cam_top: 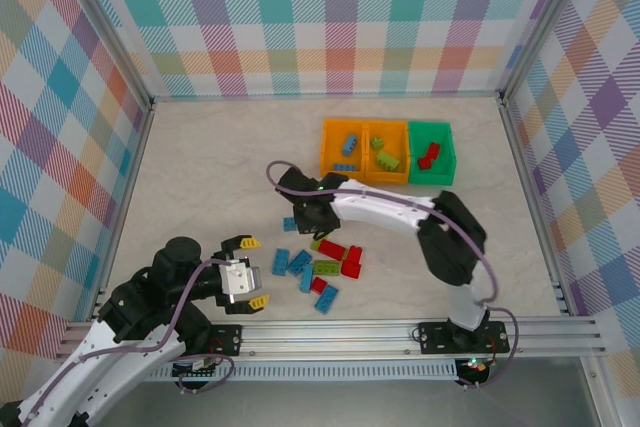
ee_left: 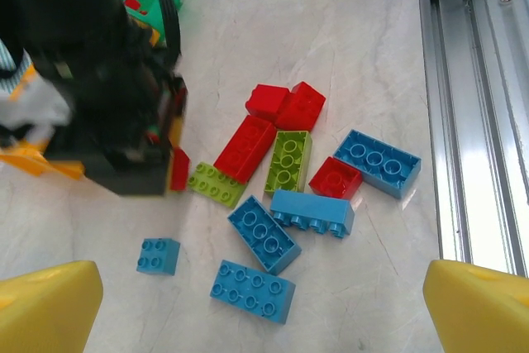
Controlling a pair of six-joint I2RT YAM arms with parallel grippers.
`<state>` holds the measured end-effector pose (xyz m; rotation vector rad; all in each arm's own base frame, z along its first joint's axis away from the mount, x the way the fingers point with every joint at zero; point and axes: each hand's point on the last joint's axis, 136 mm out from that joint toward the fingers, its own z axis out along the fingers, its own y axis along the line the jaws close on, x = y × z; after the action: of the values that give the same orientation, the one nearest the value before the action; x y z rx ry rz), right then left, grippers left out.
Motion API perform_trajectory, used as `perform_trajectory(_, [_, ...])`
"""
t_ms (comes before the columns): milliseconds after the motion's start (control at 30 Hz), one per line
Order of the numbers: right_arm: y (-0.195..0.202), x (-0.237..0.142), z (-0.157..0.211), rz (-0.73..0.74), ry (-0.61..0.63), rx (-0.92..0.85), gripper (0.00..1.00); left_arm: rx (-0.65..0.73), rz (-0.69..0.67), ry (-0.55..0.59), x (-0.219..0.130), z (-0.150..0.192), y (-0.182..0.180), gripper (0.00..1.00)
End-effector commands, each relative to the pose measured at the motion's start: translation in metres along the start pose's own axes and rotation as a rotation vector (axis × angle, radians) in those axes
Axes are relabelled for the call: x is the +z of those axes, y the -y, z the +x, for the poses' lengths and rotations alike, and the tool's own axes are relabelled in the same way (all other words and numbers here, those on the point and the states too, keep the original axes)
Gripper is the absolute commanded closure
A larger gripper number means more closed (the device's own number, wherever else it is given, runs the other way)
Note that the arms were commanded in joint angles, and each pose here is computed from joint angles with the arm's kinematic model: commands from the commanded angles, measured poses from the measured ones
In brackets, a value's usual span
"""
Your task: Sort the legos into containers by color
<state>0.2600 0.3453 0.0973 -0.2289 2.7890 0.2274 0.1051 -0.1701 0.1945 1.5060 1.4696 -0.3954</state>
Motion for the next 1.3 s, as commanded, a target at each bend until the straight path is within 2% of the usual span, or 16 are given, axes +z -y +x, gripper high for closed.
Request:
perform_trajectory(0, [0.018, -0.045, -0.026, -0.028, 0.158, 0.014, 0.7, -0.013, -0.013, 0.084, 0.0, -0.019, -0.006, 0.0])
perform_trajectory(133, [0.071, -0.067, -0.042, 0.009, 0.247, 0.084, 0.7, -0.192, 0.018, 0.211, -0.003, -0.057, -0.017, 0.0])
perform_trajectory(333, [0.174, -0.078, -0.067, 0.081, 0.316, 0.227, 0.69, -0.57, -0.037, 0.333, 0.007, -0.103, -0.07, 0.0])
perform_trajectory(433, [0.227, -0.072, -0.084, 0.114, 0.324, 0.306, 0.7, -0.72, -0.06, 0.32, 0.024, -0.105, -0.09, 0.0])
perform_trajectory(533, [0.269, -0.061, -0.107, 0.134, 0.327, 0.374, 0.7, -0.849, -0.127, 0.259, 0.04, -0.092, -0.107, 0.0])
perform_trajectory(667, [0.306, -0.036, -0.138, 0.125, 0.281, 0.446, 0.7, -0.969, -0.191, 0.162, 0.056, -0.072, -0.118, 0.0])
perform_trajectory(800, [0.327, -0.017, -0.163, 0.14, 0.252, 0.483, 0.68, -1.091, -0.232, 0.113, 0.065, -0.058, -0.123, 0.0])
perform_trajectory(967, [0.334, -0.008, -0.184, 0.152, 0.232, 0.478, 0.55, -1.225, -0.363, 0.04, 0.071, -0.029, -0.133, 0.0])
perform_trajectory(1033, [0.334, -0.013, -0.186, 0.153, 0.229, 0.475, 0.48, -1.256, -0.385, -0.016, 0.074, -0.015, -0.128, 0.0])
perform_trajectory(1200, [0.327, -0.04, -0.179, 0.13, 0.247, 0.487, 0.47, -1.335, -0.406, -0.048, 0.083, -0.005, -0.128, 0.0])
perform_trajectory(1267, [0.311, -0.059, -0.168, 0.069, 0.249, 0.497, 0.46, -1.383, -0.408, -0.065, 0.09, 0.0, -0.127, 0.0])
